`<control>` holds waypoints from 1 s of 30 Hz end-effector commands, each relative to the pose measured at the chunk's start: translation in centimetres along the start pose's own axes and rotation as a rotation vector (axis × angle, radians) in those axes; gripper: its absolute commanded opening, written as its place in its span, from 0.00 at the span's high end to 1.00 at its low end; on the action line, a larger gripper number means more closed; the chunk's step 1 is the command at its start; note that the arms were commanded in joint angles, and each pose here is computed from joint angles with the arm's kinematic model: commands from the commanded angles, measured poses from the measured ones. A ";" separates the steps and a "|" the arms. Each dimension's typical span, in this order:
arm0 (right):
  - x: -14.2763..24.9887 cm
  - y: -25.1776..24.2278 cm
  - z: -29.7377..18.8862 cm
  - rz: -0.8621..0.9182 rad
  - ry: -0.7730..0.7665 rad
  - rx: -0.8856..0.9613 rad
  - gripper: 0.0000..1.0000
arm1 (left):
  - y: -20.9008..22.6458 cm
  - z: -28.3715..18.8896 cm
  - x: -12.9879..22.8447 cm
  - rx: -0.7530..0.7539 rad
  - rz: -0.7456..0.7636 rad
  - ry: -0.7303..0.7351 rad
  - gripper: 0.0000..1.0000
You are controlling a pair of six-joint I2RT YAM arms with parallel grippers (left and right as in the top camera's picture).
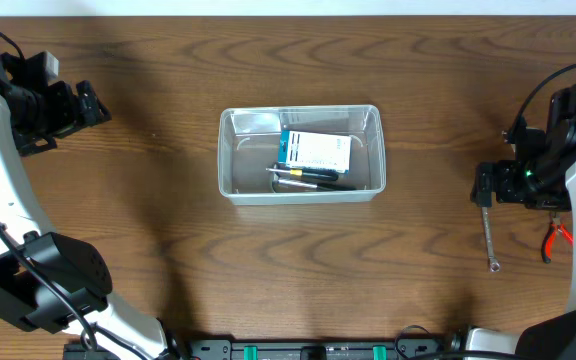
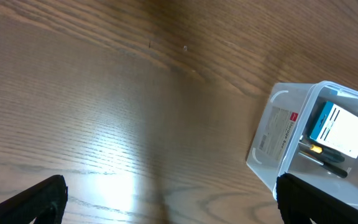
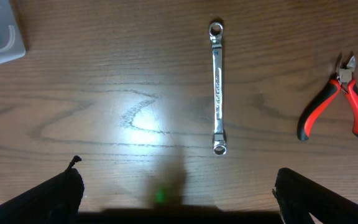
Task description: Pack container
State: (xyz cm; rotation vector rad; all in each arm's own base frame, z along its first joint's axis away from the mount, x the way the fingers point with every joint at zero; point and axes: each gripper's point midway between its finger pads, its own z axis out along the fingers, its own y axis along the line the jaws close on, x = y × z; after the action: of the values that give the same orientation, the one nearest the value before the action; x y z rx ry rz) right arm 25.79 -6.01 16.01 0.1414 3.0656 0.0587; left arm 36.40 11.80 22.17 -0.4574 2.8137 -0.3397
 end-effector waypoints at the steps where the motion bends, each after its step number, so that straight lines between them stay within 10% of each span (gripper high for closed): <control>1: 0.0 0.0 0.0 -0.011 -0.001 -0.003 0.01 | 0.2 0.4 0.0 -0.007 0.003 0.011 0.02; 30: 0.5 -0.1 0.0 -0.044 0.018 -0.001 0.01 | 0.2 0.4 0.0 -0.007 0.003 0.011 0.02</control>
State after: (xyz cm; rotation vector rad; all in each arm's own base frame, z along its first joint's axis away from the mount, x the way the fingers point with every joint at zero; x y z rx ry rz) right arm 25.32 -5.89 15.99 0.0913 3.0861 0.0642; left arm 36.40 11.80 22.17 -0.4574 2.8137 -0.3397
